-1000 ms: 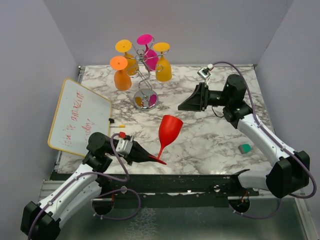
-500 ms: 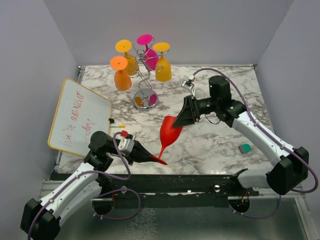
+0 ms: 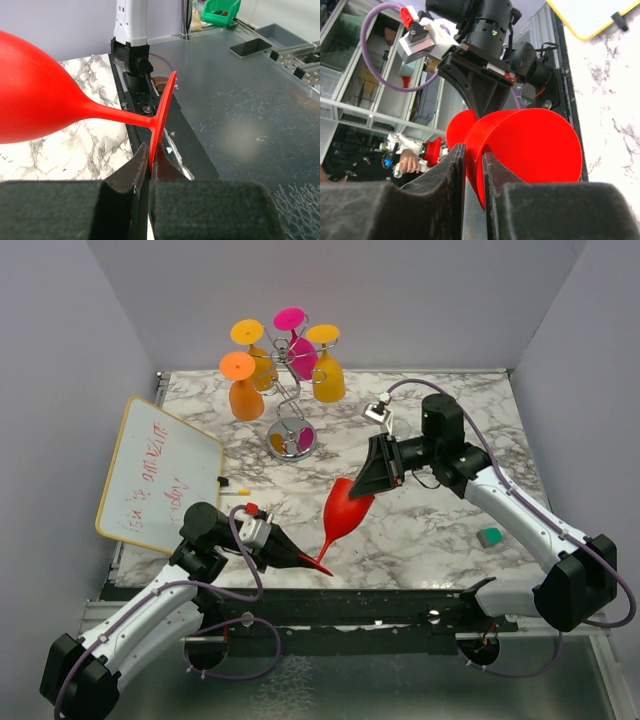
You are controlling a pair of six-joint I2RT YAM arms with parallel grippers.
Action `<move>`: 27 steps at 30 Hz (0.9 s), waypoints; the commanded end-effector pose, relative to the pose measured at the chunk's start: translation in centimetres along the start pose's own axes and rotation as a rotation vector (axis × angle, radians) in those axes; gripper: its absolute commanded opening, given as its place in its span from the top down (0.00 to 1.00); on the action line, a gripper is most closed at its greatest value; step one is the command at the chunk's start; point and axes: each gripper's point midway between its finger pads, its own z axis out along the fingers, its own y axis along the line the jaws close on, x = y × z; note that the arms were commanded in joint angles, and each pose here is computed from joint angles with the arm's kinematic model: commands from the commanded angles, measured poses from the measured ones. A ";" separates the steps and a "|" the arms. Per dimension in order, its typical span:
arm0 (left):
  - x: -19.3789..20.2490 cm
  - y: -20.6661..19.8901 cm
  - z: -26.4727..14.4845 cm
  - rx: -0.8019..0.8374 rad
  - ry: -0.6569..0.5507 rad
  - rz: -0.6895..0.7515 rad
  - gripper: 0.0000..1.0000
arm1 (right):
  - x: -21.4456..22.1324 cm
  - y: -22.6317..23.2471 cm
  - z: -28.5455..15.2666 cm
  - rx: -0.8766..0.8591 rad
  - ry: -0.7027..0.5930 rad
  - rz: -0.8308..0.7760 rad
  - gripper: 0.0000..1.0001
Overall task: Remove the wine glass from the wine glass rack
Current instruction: Place the wine glass at the center of the board.
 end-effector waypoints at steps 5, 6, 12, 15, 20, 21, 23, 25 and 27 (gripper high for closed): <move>0.3 -0.4 0.0 0.016 0.001 -0.008 0.99 | 0.0 2.5 -0.4 -0.075 0.015 -0.065 1.00; 0.2 -0.2 0.0 0.000 -0.004 -0.019 0.93 | 0.1 2.3 -0.3 -0.069 0.013 -0.069 0.99; -0.1 0.3 0.0 -0.051 -0.019 -0.057 0.61 | 0.2 1.8 -0.4 -0.028 -0.013 -0.075 0.99; -0.5 0.5 0.0 -0.070 -0.028 -0.054 0.36 | 0.3 1.2 -0.4 0.015 -0.029 -0.082 0.99; -1.1 1.9 -0.3 -0.165 -0.056 -0.045 0.01 | -0.6 -1.8 -0.8 0.213 -0.096 -0.085 1.00; -1.2 2.6 -0.5 -0.212 -0.064 -0.054 0.01 | -0.8 -2.4 -1.0 0.252 -0.110 -0.087 0.99; -1.4 4.6 -1.1 -0.337 -0.090 -0.096 0.01 | -1.3 -3.8 -1.4 0.342 -0.150 -0.083 1.00; -1.4 6.1 -2.0 -0.433 -0.098 -0.121 0.01 | -2.0 -5.2 -2.2 0.437 -0.198 -0.083 1.00; -1.2 7.4 -2.9 -0.514 -0.097 -0.139 0.01 | -2.8 -6.7 -3.3 0.564 -0.255 -0.082 1.00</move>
